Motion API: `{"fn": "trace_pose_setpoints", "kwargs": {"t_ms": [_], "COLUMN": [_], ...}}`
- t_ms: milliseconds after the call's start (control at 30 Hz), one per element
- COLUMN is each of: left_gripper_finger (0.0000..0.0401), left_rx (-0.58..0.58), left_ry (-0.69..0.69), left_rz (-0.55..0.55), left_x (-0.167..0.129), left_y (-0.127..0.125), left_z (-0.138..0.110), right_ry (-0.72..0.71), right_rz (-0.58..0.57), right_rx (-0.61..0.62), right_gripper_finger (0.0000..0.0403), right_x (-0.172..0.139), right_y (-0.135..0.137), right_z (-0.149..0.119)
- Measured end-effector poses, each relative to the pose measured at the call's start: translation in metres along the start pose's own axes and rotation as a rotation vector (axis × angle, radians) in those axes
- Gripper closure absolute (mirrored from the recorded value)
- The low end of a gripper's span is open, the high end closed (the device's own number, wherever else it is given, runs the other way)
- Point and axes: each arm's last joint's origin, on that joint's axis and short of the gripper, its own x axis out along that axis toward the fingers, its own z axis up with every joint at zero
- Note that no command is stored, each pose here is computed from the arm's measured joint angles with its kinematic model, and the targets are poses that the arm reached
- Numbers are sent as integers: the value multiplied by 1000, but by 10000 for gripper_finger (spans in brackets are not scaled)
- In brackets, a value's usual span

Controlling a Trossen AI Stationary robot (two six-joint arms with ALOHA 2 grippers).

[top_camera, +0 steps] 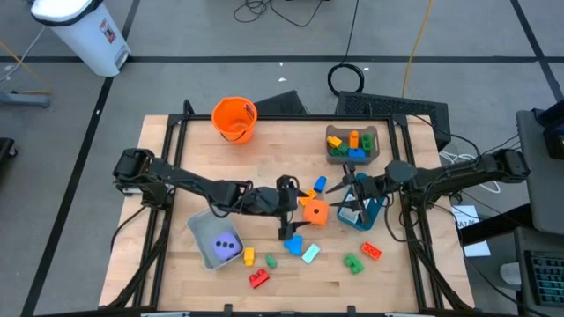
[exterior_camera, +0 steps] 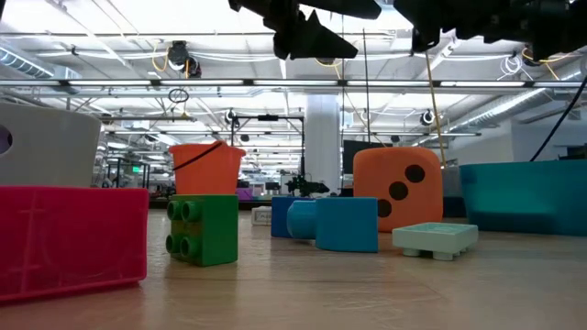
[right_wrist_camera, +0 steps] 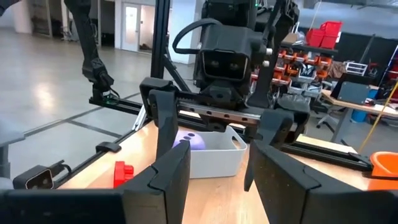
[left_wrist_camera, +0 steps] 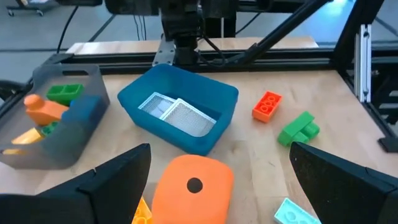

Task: Pick & Place Toys
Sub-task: Put the orange game piece into the black bin

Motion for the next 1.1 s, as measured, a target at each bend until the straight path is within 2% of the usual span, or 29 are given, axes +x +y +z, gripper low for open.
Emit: {"fn": "trace_pose_setpoints", "kwargs": {"t_ms": [133, 267, 1100], "left_gripper_finger": [9, 9, 9], "left_rx": [-26, 37, 47], "left_ry": [-1, -1, -27], "left_rz": [0, 7, 11], "left_x": [0, 1, 1], "left_y": [0, 3, 5], "left_z": [0, 0, 3], "right_ry": [-2, -2, 0], "right_rz": [-1, 0, 0], "right_rx": [-57, -103, -101], "right_gripper_finger": [245, 245, 245], "right_x": [0, 0, 0], "right_y": [0, 0, 0], "right_z": [0, 0, 0]}}
